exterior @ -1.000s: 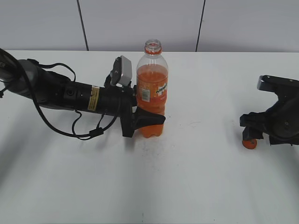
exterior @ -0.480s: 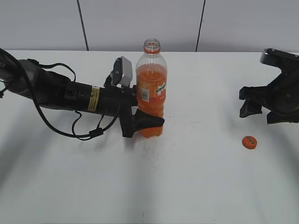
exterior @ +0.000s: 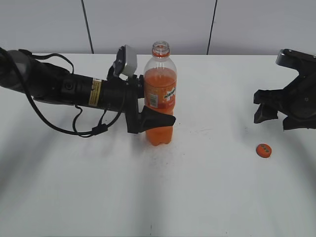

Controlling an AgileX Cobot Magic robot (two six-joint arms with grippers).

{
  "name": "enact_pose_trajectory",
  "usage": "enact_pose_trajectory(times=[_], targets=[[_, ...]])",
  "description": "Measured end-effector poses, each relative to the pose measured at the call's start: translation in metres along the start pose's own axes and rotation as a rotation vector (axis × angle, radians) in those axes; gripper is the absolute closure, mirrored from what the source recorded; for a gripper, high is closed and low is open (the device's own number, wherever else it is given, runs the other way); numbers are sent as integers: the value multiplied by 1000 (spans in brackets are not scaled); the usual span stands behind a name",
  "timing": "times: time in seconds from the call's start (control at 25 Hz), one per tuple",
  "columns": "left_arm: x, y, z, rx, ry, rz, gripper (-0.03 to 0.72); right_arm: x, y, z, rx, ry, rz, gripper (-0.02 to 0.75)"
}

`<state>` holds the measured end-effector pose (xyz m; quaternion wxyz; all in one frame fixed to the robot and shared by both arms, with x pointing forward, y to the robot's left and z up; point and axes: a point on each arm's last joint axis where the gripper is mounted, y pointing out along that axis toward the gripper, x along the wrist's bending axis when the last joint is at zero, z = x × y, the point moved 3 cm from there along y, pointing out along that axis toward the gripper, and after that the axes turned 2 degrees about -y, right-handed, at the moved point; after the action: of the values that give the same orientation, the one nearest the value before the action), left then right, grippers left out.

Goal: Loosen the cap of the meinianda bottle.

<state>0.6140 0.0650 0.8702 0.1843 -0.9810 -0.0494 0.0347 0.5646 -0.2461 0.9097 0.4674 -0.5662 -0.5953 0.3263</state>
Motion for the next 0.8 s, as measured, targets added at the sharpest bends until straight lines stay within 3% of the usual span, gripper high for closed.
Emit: enact_pose_trajectory(times=[0.16,0.48,0.8], targets=[[-6,-8,-25,-55,23,30,101,0,0,2,19,0,1,214],[-12,-30,-76,-111,109,-2,101,1,-5,9,85,-2,1,214],[-26,-56,-130,-172,169,-39,101,12,-61,-8,-66,-26,-45,214]])
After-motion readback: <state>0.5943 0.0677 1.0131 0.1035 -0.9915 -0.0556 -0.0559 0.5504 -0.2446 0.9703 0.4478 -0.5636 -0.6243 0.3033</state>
